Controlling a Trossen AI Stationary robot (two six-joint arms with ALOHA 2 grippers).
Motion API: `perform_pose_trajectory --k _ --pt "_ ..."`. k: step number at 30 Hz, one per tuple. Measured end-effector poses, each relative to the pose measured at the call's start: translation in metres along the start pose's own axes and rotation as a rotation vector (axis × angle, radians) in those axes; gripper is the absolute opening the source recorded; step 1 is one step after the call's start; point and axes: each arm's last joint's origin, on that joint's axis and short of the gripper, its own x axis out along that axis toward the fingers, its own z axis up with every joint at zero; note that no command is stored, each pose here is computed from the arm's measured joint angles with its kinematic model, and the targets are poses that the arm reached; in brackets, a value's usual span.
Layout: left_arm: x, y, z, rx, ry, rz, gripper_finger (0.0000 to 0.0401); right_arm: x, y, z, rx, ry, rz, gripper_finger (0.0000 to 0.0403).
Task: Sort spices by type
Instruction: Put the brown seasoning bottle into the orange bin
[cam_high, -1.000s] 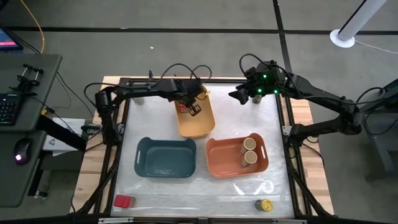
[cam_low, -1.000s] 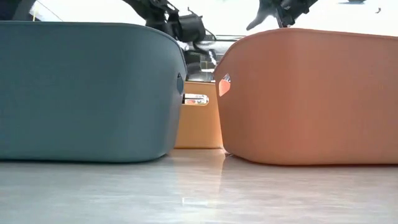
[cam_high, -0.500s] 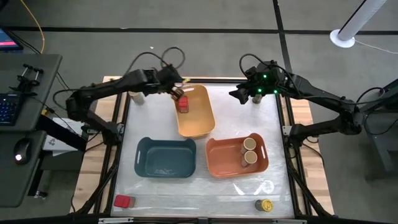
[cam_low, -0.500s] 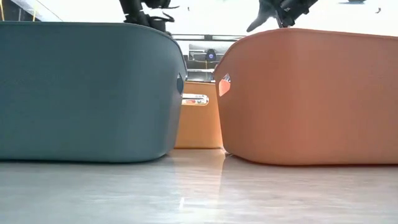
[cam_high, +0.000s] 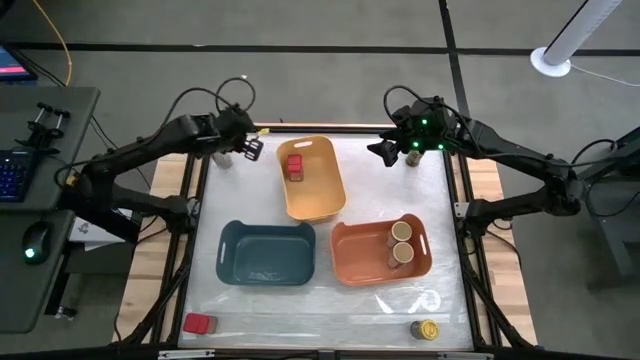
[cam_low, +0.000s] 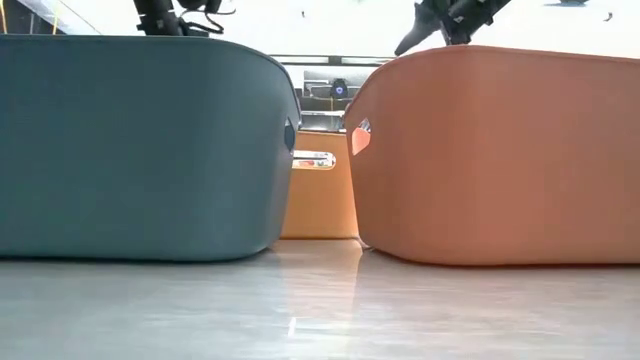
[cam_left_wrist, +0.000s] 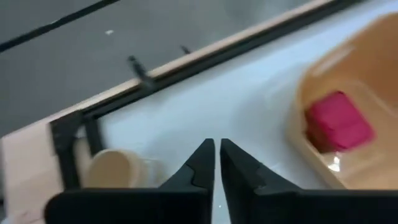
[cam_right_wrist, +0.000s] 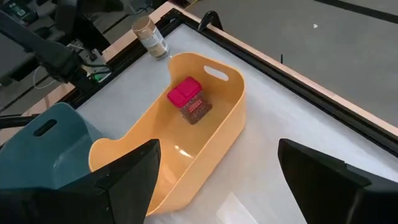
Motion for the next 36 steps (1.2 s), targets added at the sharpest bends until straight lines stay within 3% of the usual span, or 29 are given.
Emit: perform_pose_trajectory --k 5,14,18,23,29,36 --pt "0.010 0.017 0.002 -0.048 0.075 0.053 0.0083 0.014 -0.001 -0.001 -0.001 0.035 -0.007 0.0319" --pt "0.022 0.031 -0.003 -0.081 0.221 0.150 0.0251 0.042 -0.004 -0.007 -0.076 0.133 0.019 0.0319" --pt "0.028 0.035 -0.004 -0.151 0.246 0.242 0.0299 0.053 -0.005 -0.008 -0.115 0.148 0.024 0.0319" --pt "0.045 0.037 -0.007 -0.283 0.266 0.357 0.0313 0.063 -0.009 -0.007 -0.129 0.160 0.061 0.0319" --pt "0.071 0.033 -0.027 -0.425 0.272 0.435 0.0314 0.067 -0.017 -0.005 -0.114 0.165 0.041 0.0319" --pt "0.085 0.031 -0.034 -0.557 0.159 0.472 0.0314 0.067 -0.022 -0.003 -0.122 0.160 0.038 0.0319"
